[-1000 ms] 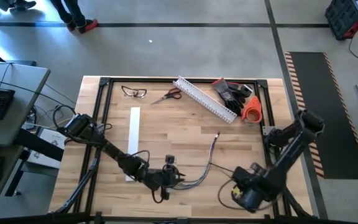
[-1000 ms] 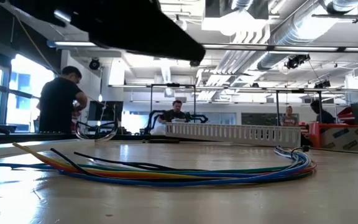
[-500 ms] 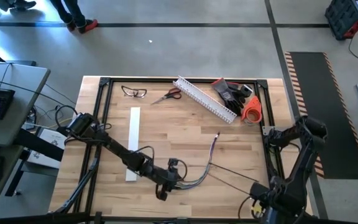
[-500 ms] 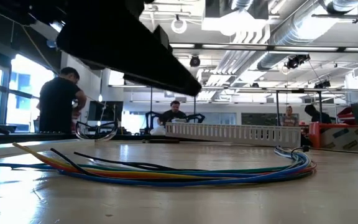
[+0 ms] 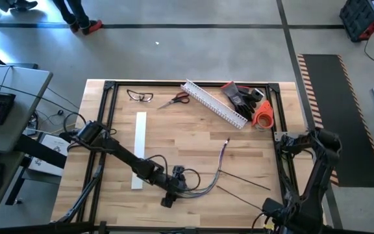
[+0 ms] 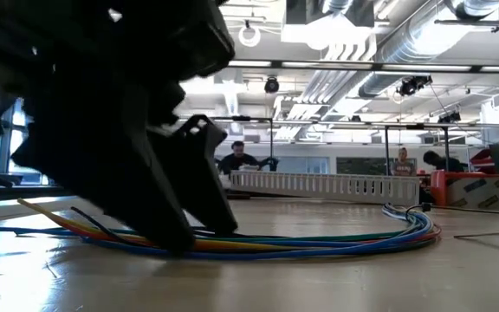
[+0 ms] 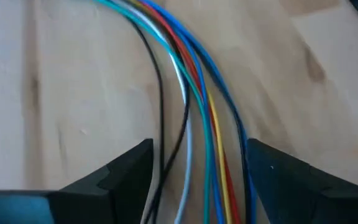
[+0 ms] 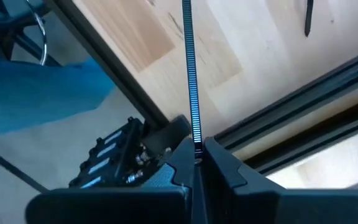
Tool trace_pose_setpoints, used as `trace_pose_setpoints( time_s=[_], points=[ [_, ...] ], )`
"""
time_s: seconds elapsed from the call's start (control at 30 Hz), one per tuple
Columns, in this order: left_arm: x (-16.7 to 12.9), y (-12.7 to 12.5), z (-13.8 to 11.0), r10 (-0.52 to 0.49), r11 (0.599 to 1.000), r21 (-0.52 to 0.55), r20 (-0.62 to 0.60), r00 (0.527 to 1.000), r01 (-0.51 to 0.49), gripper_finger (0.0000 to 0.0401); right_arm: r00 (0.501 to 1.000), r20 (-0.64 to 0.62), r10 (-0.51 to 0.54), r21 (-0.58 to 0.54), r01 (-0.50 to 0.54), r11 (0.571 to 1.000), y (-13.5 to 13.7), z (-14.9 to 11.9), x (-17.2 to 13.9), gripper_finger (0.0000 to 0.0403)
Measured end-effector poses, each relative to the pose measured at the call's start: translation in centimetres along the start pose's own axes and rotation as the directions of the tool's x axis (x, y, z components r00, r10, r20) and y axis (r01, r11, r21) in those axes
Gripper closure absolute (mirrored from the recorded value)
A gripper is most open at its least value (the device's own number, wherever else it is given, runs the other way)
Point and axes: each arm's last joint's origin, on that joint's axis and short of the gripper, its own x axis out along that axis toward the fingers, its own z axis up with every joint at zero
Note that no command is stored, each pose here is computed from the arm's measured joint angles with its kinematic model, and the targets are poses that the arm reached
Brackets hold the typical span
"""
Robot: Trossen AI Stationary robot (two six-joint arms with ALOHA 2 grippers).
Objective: Ziptie cables
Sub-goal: Wrap the black zip tie on the cable wires
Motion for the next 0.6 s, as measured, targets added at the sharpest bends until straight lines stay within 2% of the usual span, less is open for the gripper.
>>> trace_pose_setpoints(
  time_s=[0.17,0.37,0.47,0.6],
  points=[
    [1.3,-0.3,0.3,-0.001,1.000,-0.017,-0.011,1.000,0.001,0.0164,0.998,0.050,0.041,-0.010,-0.040,0.999,0.3,0.1,0.0,0.0403],
    [2.4,-0.1,0.4,0.033,0.998,-0.049,-0.143,0.989,-0.041,0.0176,0.994,0.074,0.079,-0.035,-0.077,0.996,0.7,0.2,0.0,0.0403],
    [2.6,0.3,0.5,0.034,0.998,-0.051,-0.165,0.986,-0.043,0.0215,0.993,0.077,0.088,-0.036,-0.085,0.996,0.8,0.1,0.0,0.0403],
    [2.6,1.1,0.6,0.038,0.997,-0.062,-0.180,0.983,-0.050,0.0317,0.994,0.061,0.095,-0.036,-0.093,0.995,0.8,0.1,0.0,0.0403]
  ],
)
